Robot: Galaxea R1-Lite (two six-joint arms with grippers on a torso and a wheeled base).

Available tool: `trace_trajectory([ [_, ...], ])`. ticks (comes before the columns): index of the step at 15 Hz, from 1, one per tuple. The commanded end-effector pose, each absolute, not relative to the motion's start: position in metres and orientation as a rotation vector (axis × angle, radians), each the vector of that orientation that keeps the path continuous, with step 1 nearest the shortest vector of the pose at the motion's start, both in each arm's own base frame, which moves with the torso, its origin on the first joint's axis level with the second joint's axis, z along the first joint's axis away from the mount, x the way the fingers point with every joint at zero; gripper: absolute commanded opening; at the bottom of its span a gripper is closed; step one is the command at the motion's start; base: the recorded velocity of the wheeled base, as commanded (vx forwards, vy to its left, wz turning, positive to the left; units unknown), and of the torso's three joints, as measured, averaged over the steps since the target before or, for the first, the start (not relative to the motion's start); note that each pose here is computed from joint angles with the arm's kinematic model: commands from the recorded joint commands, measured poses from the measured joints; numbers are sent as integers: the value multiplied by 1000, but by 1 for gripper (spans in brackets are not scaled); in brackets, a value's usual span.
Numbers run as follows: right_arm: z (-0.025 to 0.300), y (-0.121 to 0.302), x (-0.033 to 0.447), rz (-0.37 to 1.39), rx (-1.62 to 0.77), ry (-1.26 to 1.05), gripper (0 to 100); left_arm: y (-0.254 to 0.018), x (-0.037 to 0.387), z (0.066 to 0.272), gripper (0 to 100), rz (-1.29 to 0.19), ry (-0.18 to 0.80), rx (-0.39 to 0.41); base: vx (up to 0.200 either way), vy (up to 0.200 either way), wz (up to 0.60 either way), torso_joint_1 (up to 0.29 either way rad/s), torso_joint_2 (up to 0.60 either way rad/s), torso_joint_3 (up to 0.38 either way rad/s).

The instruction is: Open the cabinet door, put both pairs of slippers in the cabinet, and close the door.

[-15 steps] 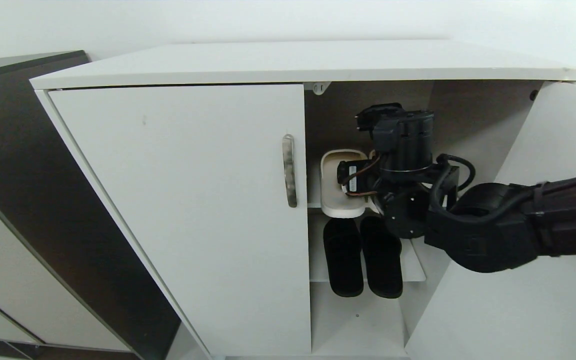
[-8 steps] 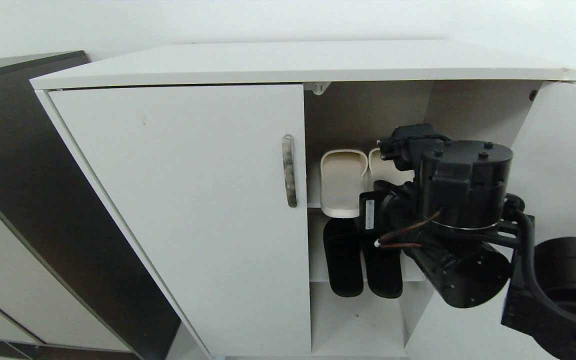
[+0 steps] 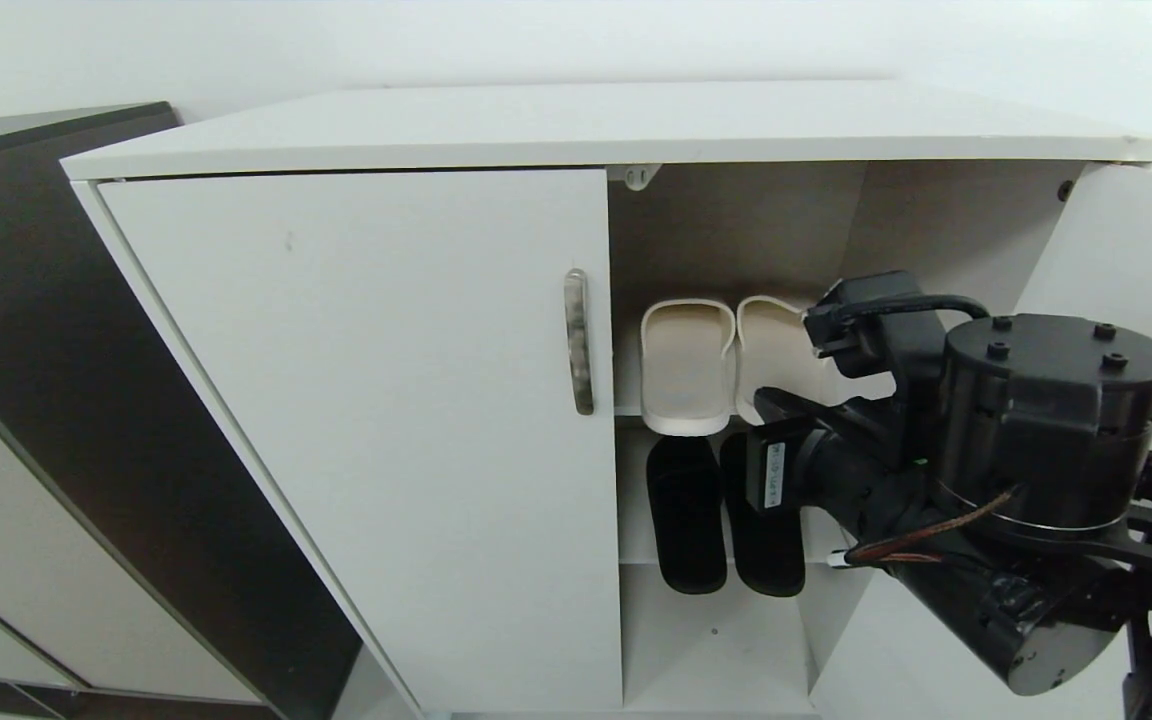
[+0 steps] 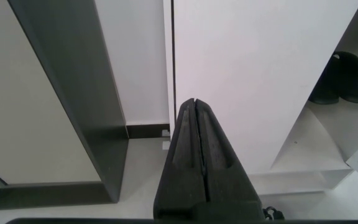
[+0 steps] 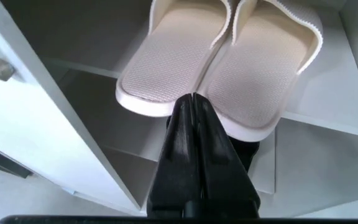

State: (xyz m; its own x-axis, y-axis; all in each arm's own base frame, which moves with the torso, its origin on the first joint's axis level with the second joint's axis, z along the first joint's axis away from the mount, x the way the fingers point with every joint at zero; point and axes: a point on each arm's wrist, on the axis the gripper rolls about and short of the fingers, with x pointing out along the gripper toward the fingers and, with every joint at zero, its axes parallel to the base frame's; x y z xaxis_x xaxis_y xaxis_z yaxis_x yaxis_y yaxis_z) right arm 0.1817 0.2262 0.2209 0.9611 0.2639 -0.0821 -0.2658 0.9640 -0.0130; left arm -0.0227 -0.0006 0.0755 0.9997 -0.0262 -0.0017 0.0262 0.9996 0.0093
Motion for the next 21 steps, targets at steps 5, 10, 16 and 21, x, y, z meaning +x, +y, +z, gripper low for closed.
trace_trajectory([
  [5,218,227,181,272,-32,87,0,-1,-23,76,0,-26,3,8,-80,0,0,-1,1,2],
  [10,214,227,181,272,-43,97,0,-1,-23,76,0,-26,3,8,-200,0,0,4,3,0],
  [16,211,228,181,271,-50,104,0,-1,-23,76,0,-26,1,8,-200,0,0,4,4,2],
  [21,209,227,181,268,-55,109,0,-1,-23,76,0,-26,3,8,-200,0,0,1,4,4],
])
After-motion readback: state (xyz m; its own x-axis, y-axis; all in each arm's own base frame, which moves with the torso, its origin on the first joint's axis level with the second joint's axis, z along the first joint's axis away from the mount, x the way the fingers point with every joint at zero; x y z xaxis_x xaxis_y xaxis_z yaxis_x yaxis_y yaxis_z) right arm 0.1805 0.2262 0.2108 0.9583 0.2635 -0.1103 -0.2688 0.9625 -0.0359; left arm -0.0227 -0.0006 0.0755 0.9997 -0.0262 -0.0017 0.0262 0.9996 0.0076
